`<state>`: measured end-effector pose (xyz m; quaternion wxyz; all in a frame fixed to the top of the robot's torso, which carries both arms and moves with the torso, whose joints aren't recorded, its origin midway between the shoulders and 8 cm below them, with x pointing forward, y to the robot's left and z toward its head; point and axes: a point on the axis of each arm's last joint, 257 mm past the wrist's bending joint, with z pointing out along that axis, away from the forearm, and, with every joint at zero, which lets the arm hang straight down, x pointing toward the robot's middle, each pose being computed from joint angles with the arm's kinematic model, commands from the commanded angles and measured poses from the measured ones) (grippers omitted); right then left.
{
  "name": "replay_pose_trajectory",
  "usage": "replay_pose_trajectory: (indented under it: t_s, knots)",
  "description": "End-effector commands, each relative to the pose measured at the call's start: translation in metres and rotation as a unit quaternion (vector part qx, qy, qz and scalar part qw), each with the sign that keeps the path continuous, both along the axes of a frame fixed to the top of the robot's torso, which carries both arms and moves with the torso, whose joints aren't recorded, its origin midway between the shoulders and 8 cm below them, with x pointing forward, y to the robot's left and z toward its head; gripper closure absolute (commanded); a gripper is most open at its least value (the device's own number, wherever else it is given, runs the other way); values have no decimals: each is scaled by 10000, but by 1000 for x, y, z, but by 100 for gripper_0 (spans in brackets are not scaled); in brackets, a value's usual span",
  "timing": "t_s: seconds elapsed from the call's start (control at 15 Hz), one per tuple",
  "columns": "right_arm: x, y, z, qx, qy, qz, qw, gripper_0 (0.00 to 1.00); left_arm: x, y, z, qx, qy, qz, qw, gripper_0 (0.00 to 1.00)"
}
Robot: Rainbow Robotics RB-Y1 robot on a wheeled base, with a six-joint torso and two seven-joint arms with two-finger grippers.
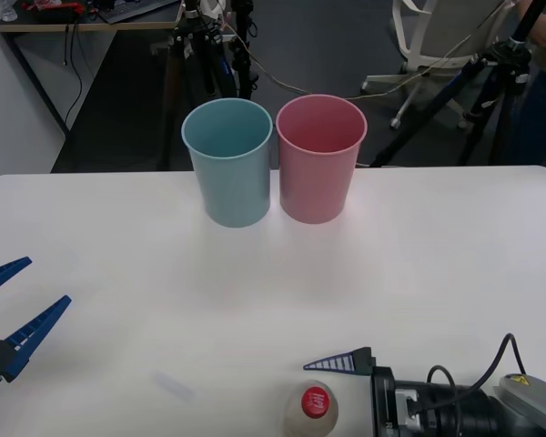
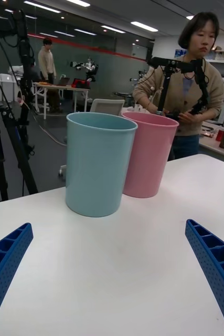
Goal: Grasp the object on the table and drop it into the matching bin: aluminum can to the light blue bin, PET bottle to the pink bin.
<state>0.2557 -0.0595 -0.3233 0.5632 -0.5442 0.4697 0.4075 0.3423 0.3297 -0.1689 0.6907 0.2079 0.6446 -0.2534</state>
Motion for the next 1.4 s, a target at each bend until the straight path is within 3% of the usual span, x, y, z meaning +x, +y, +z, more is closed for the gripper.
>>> replay_pose_trajectory:
  t_s: [0.07,0.53,0.6,0.67,0.73,1.4]
  knots:
    - [2,7,-1,-7,2,-17,10000,0,0,0,0,0,0,0,10000,0]
    - [1,20,2,71,14,65,10000,0,0,0,0,0,0,0,10000,0]
    - [2,20,3,72,2,61,10000,26,0,0,0,0,0,0,10000,0]
    - [2,20,3,74,20,52,10000,78,0,0,0,0,0,0,10000,0]
    - [4,19,3,69,26,38,10000,100,0,0,0,0,0,0,10000,0]
    - [3,3,6,14,141,-103,9998,100,0,0,0,0,0,0,10000,0]
